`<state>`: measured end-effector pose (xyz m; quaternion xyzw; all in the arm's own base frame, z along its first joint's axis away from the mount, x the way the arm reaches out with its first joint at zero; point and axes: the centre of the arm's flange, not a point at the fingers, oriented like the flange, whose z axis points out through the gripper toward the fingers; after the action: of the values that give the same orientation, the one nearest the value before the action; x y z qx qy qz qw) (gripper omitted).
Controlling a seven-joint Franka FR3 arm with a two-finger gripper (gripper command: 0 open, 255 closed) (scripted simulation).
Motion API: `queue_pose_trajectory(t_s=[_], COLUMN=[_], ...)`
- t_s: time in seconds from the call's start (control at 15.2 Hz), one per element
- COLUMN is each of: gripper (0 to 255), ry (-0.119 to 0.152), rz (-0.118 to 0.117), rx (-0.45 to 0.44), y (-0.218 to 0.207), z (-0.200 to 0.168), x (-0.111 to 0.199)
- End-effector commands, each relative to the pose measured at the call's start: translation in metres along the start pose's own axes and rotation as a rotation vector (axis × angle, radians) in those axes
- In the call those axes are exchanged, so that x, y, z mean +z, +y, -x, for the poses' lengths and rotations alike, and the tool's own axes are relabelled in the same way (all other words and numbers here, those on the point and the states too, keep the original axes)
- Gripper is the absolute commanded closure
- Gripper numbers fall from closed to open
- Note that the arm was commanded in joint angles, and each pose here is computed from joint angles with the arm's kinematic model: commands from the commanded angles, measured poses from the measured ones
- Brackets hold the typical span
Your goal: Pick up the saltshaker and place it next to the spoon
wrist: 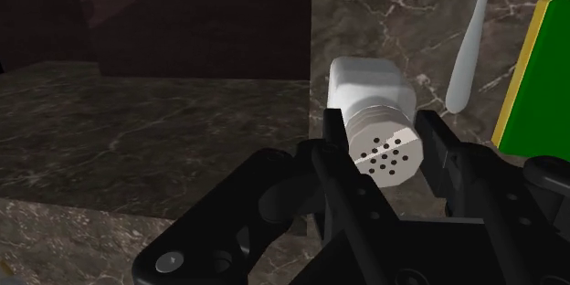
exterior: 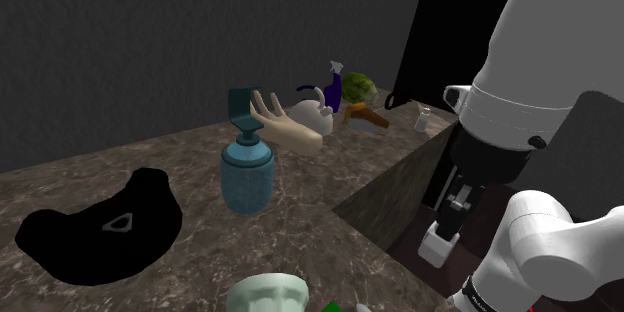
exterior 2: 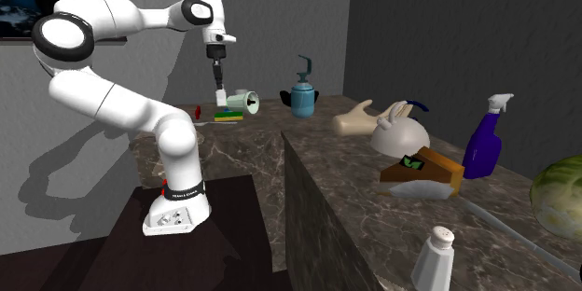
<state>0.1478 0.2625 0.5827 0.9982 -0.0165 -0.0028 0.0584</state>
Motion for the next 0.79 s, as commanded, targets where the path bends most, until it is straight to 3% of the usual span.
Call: queue_pose_trajectory(t_s=[0.0, 0.73], gripper=[255, 255], ry=[0.0, 0.0], rz=[0.0, 0.0], rx=[0.0, 0.0], y=[-0.001, -0.007], z=[0.0, 0.0], x=[0.011, 0.069])
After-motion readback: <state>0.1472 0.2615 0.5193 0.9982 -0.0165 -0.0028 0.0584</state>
